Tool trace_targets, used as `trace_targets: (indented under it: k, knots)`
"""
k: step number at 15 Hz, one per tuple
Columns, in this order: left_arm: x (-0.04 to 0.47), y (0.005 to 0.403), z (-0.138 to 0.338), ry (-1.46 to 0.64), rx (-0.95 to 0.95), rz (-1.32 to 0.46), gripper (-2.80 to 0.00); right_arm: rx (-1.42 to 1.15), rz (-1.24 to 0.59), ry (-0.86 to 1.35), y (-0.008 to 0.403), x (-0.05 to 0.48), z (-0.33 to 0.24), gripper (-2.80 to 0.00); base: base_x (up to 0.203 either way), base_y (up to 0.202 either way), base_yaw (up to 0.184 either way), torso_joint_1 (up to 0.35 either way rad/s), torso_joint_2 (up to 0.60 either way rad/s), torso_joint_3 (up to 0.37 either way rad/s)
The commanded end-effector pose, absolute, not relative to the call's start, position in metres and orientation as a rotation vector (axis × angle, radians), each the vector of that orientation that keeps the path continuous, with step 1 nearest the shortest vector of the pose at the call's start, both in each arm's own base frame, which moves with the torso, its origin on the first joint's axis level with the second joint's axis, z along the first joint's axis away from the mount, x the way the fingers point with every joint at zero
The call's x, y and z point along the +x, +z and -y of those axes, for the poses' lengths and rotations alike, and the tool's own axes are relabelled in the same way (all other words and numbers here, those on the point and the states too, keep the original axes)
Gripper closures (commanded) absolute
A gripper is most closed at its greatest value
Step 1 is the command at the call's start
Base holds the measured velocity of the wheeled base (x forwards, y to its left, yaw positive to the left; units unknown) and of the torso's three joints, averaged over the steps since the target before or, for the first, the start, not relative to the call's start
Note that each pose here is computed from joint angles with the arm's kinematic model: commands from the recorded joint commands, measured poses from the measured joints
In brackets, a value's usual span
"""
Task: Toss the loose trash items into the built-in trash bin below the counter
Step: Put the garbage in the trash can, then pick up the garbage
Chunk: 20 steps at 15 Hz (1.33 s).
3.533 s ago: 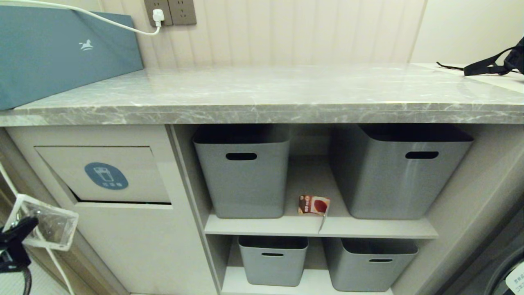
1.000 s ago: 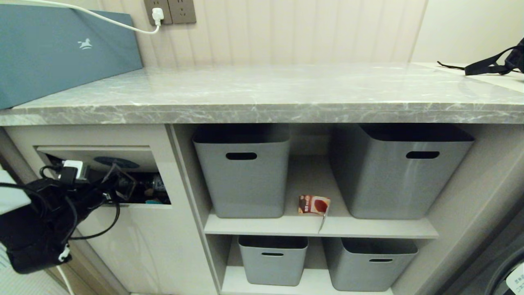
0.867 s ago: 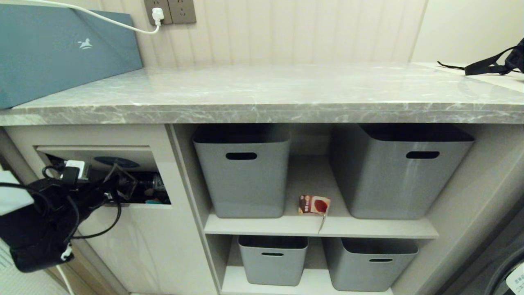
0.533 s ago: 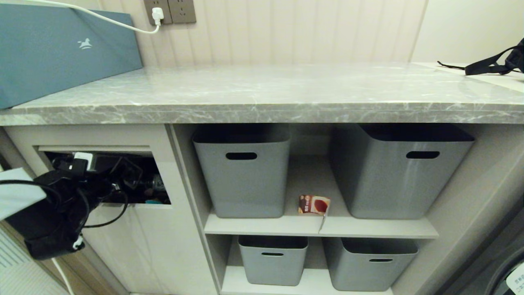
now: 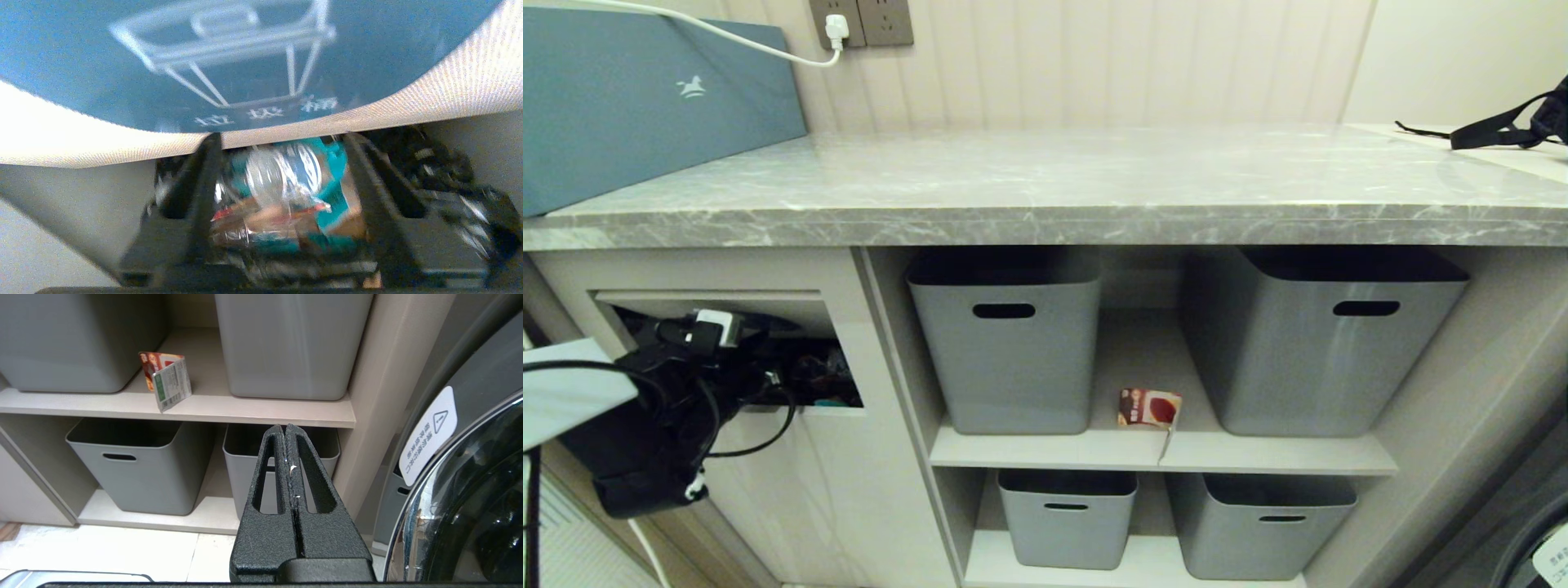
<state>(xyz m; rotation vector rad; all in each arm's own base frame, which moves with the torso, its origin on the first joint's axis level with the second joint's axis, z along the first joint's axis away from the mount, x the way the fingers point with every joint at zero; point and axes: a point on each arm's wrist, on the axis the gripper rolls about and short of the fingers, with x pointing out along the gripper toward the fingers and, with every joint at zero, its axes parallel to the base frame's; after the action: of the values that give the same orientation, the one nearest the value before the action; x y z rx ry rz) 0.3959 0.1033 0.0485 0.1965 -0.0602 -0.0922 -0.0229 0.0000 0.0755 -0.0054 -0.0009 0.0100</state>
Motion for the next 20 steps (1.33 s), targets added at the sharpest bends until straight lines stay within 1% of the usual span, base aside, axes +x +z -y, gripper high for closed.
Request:
trace_targets:
  k: [1,5,6,9,12,17,20]
  knots:
    - [0.383,0.051,-0.101,-0.094,0.189,0.036,-2.8,-0.006,0.002,0.011,0.076,-0.023,0.0,0.0,0.0,0.0,0.0,0.0,0.0,0.0]
    - [0.361,0.064,-0.097,-0.09,0.181,0.018,-2.8,-0.006,0.002,0.011,0.075,-0.023,0.0,0.0,0.0,0.0,0.0,0.0,0.0,0.0]
    - [0.358,0.066,-0.096,-0.089,0.181,0.016,0.0,-0.006,0.003,0.011,0.076,-0.023,0.0,0.0,0.0,0.0,0.0,0.0,0.0,0.0]
    - [0.336,0.08,-0.092,-0.083,0.177,0.01,0.0,-0.006,0.003,0.011,0.076,-0.023,0.0,0.0,0.0,0.0,0.0,0.0,0.0,0.0]
    - [0.293,0.1,-0.083,-0.071,0.172,-0.004,0.0,-0.006,0.002,0.011,0.075,-0.023,0.0,0.0,0.0,0.0,0.0,0.0,0.0,0.0]
    - [0.213,0.157,-0.06,-0.049,0.209,0.145,0.0,-0.006,0.002,0.01,0.075,-0.023,0.0,0.0,0.0,0.0,0.0,0.0,0.0,0.0]
    - [0.158,0.171,-0.04,-0.063,0.234,0.227,0.0,-0.006,0.002,0.011,0.075,-0.023,0.0,0.0,0.0,0.0,0.0,0.0,0.0,0.0]
